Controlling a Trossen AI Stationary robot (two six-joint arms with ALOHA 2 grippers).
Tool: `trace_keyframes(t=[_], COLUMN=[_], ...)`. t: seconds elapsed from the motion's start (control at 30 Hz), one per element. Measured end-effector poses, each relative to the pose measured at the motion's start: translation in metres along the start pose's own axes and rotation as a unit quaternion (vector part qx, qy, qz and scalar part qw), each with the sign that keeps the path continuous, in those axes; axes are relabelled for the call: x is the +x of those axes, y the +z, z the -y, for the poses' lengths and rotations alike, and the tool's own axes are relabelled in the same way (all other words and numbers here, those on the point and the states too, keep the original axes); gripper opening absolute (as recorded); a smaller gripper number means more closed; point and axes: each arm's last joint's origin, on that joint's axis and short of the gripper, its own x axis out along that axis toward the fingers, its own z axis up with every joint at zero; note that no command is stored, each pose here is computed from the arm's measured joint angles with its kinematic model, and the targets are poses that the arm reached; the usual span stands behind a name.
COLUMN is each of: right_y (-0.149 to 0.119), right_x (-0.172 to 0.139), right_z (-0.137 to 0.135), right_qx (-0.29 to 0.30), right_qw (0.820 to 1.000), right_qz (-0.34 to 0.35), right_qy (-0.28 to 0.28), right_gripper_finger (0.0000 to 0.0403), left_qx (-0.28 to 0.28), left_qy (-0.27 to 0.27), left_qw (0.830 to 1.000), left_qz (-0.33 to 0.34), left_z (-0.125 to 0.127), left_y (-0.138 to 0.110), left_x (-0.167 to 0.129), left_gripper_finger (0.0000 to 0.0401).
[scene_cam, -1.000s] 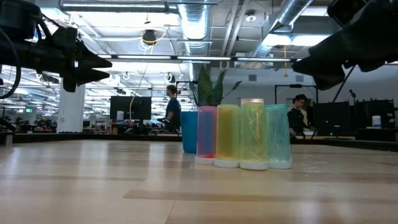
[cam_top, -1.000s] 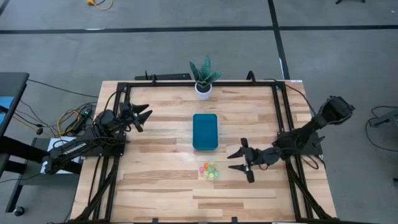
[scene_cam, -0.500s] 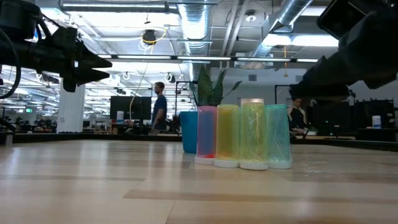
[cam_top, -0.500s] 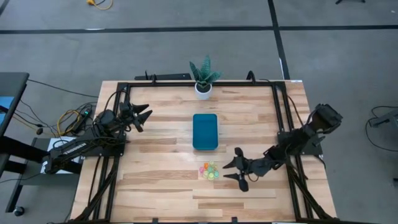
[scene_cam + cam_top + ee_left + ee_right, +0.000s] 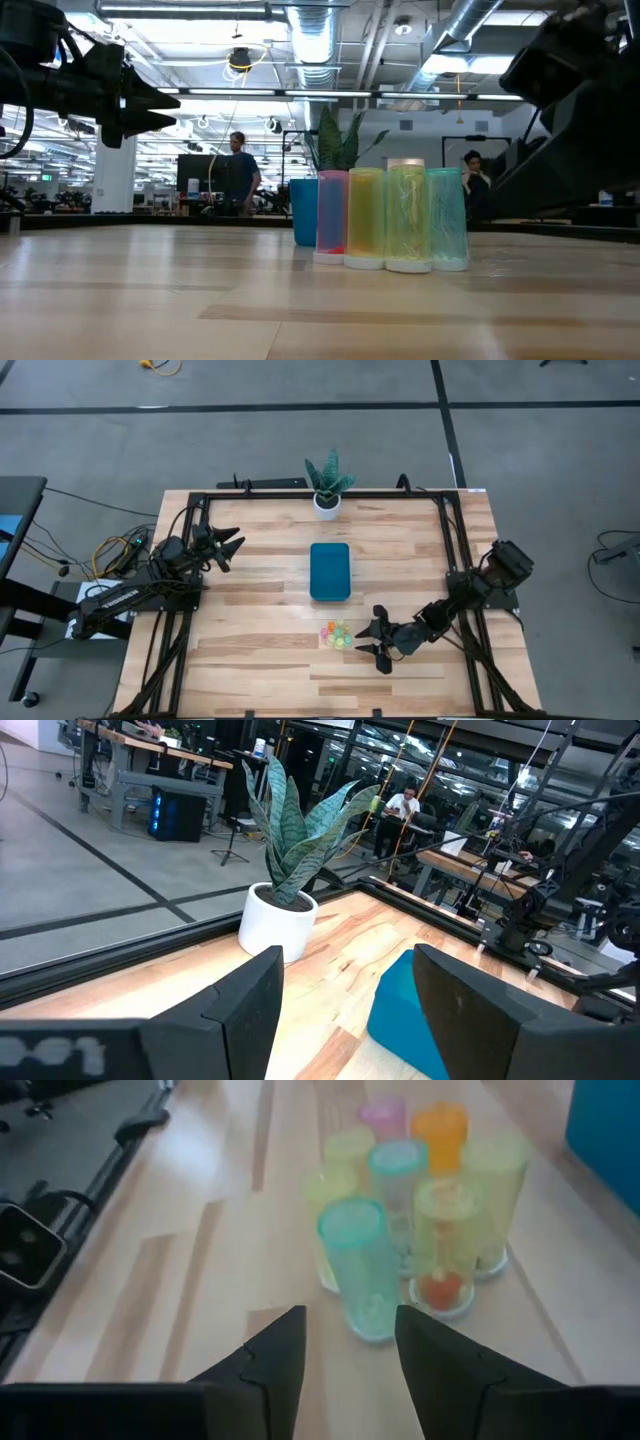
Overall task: Pick and place pill bottles into a basket
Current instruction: Put the blue pill bottle into the blue container
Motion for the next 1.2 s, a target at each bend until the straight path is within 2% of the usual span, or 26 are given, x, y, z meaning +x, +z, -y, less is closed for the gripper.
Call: trace_keyframes(t=[0.93, 1.2], right_y=[0.006, 0.005], right_x=[0.014, 0.016], right_z=[-0.001, -0.003], right_qx=[0.004, -0.011], right_qw=[1.000, 0.999], right_qz=[0.003, -0.035], right_qy=[-0.019, -0.023], right_gripper_finger=[0.0156, 0.0154], left_qx=[0.000, 0.000], left_qy=[0.000, 0.000], left_qw=[1.000, 1.000], left_qz=[0.000, 0.000], left_z=[0.000, 0.000], left_y=[0.000, 0.000], left_x=[0.000, 0.000], left_gripper_finger=[0.0213, 0.0213])
